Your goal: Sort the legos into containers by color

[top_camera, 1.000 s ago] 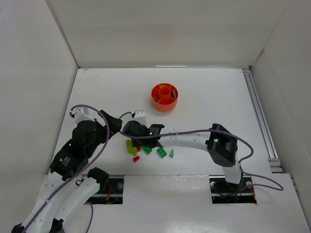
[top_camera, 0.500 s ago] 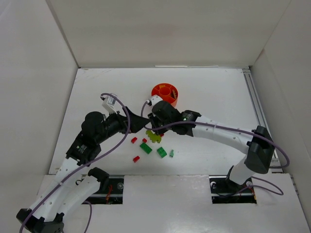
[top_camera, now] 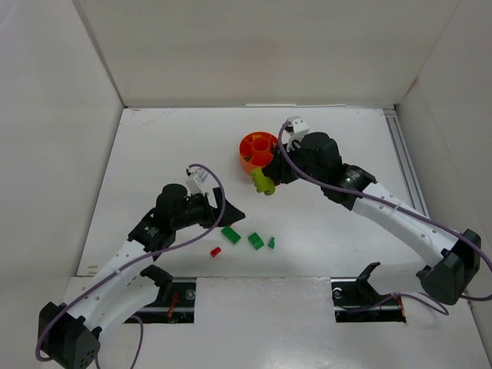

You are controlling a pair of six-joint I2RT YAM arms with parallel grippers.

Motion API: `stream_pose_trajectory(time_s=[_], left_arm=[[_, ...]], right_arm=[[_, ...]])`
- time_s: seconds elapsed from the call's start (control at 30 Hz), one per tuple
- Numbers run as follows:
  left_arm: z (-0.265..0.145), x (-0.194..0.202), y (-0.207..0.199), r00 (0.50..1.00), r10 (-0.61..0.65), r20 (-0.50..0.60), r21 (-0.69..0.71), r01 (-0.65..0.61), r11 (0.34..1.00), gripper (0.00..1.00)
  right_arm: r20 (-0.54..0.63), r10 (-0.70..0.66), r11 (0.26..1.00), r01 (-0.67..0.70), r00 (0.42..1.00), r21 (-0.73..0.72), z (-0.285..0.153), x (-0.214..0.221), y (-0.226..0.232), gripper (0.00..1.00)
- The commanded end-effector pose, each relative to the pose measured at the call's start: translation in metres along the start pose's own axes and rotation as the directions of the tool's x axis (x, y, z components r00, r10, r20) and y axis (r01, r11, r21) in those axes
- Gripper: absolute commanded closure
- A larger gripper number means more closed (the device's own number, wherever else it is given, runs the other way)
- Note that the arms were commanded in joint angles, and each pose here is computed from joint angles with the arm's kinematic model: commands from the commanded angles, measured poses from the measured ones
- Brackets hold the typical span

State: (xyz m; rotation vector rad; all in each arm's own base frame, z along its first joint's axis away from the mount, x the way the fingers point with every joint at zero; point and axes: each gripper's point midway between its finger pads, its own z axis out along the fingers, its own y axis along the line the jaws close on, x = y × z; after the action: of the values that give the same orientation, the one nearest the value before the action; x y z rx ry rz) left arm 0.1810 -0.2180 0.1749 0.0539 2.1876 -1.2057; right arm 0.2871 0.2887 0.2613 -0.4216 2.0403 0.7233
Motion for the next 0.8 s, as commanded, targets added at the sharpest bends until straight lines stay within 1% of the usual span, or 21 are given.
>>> stream_pose_trajectory(time_s=[0.0,0.07,0.13,0.2,0.37,0.43,0.47,0.53,0.6,0.73,0.77], left_arm=[[-0.001,-0.022,-0.040,0.995,0.068,0.079,0.147,-0.079,0.986,0.14],[-0.001,-0.031,-0.049,0.991,0.074,0.109,0.174,-0.093,0.980,0.15],[0.000,-0.037,-0.054,0.989,0.072,0.128,0.192,-0.096,0.977,0.15],[-0.003,-0.047,-0.064,0.982,0.077,0.171,0.218,-0.114,0.969,0.15],[-0.001,-0.067,-0.071,0.971,0.078,0.228,0.204,-0.126,0.971,0.22],[0.002,-0.071,-0.069,0.969,0.082,0.233,0.187,-0.128,0.974,0.26],[0.008,-0.069,-0.064,0.973,0.077,0.218,0.175,-0.116,0.978,0.28],[0.010,-0.074,-0.070,0.970,0.085,0.228,0.196,-0.131,0.972,0.29],[0.014,-0.074,-0.070,0.973,0.075,0.218,0.203,-0.120,0.972,0.29],[0.012,-0.078,-0.075,0.968,0.074,0.238,0.222,-0.128,0.967,0.30],[0.010,-0.082,-0.081,0.966,0.069,0.250,0.236,-0.129,0.963,0.31]], right_arm=[[0.058,0.025,0.990,-0.017,0.998,-0.137,0.001,-0.019,0.029,1.00],[0.051,0.023,0.986,-0.014,0.998,-0.165,0.004,-0.019,0.035,1.00],[0.033,0.038,0.985,-0.032,0.999,-0.169,0.011,-0.015,0.035,1.00],[0.034,0.050,0.986,-0.044,0.998,-0.162,0.011,-0.016,0.032,1.00],[0.037,0.062,0.987,-0.055,0.997,-0.153,0.015,-0.016,0.030,1.00],[0.038,0.054,0.984,-0.047,0.998,-0.172,0.013,-0.017,0.039,1.00],[0.042,0.055,0.985,-0.047,0.998,-0.163,0.014,-0.018,0.038,1.00],[0.030,0.047,0.985,-0.041,0.998,-0.169,0.016,-0.012,0.044,1.00],[0.018,0.047,0.986,-0.043,0.999,-0.164,0.018,-0.011,0.044,1.00],[0.009,0.044,0.987,-0.042,0.999,-0.158,0.018,-0.007,0.045,1.00],[-0.007,0.040,0.988,-0.040,0.999,-0.146,0.021,-0.001,0.045,1.00]])
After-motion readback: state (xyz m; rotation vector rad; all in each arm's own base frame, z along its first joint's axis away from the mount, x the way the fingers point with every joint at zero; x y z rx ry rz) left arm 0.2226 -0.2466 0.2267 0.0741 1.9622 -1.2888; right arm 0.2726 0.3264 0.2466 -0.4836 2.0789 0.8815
